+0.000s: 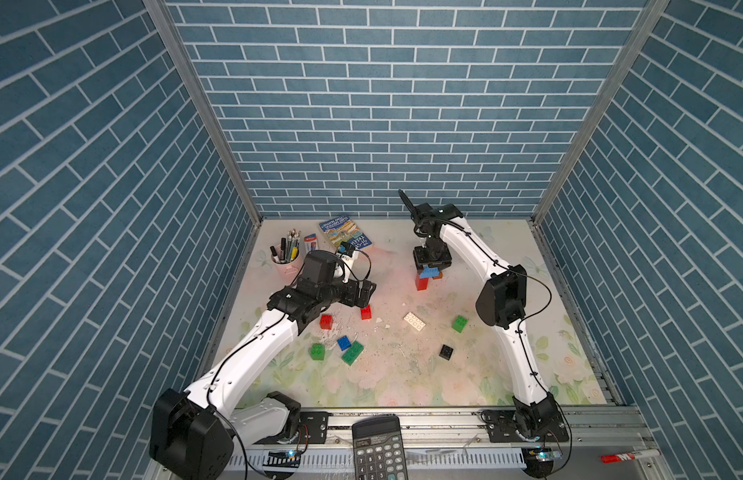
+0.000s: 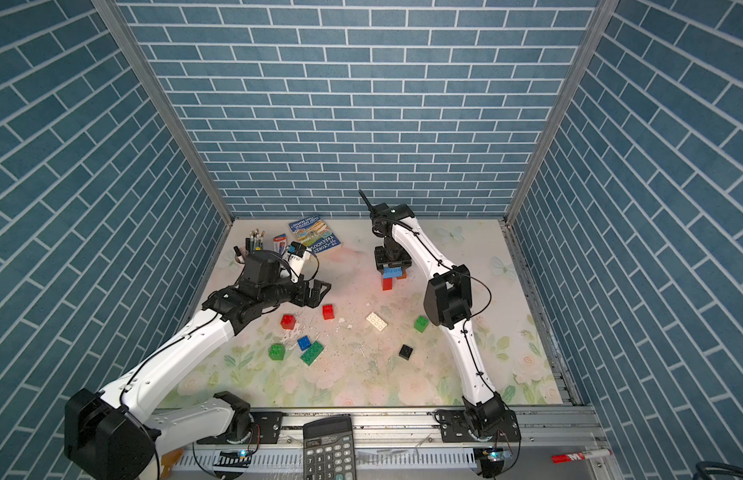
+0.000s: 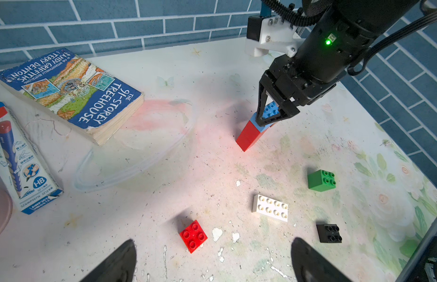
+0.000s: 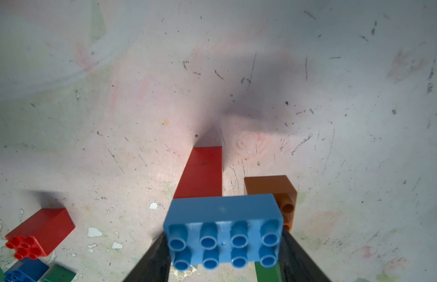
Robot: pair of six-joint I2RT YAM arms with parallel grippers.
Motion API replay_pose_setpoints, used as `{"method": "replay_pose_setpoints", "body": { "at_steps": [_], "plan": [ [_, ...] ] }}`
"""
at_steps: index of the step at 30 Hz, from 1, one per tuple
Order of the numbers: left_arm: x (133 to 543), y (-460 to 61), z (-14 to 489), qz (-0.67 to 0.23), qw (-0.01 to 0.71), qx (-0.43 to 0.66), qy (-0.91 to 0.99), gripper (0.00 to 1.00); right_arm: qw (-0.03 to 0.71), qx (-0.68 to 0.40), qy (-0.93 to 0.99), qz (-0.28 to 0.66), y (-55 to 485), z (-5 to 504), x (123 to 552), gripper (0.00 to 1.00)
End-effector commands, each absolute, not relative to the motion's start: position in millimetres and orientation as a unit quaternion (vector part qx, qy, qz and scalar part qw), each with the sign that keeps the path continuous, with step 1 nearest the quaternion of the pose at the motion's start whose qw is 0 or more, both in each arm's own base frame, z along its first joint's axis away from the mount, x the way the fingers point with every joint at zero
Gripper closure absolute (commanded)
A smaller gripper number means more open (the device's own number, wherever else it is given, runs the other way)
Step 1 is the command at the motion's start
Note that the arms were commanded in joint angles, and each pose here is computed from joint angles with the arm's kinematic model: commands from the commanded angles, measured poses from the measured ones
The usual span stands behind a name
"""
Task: Assemble the letter r with lego
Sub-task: Assemble the lego brick with the lego brick.
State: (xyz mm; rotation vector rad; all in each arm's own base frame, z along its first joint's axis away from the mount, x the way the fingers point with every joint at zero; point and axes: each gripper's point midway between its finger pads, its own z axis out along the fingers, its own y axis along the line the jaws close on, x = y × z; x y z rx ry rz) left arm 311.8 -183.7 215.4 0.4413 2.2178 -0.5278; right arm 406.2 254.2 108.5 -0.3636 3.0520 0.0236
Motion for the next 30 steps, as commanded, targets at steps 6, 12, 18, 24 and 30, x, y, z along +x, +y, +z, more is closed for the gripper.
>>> {"method": "replay_pose_setpoints", "body": {
  "at_steps": [6,12,18,24,30],
  "plan": [
    [331,-186,230,-0.198,0.422,0.179,0.866,0.00,-0.012,-0.108,0.994,-0.014,251,82,399,0.69],
    [336,-190,233,-0.204,0.426,0.181,0.862,0.00,0.014,-0.107,0.994,-0.009,252,100,405,0.63],
    [338,-192,238,-0.208,0.432,0.181,0.859,0.00,0.026,-0.107,0.994,-0.002,252,112,405,0.55],
    [334,-190,236,-0.209,0.431,0.180,0.859,0.00,0.033,-0.106,0.994,0.004,254,117,406,0.54],
    [330,-187,239,-0.208,0.435,0.177,0.858,0.00,0.037,-0.105,0.994,0.011,256,119,407,0.51]
  ]
}}
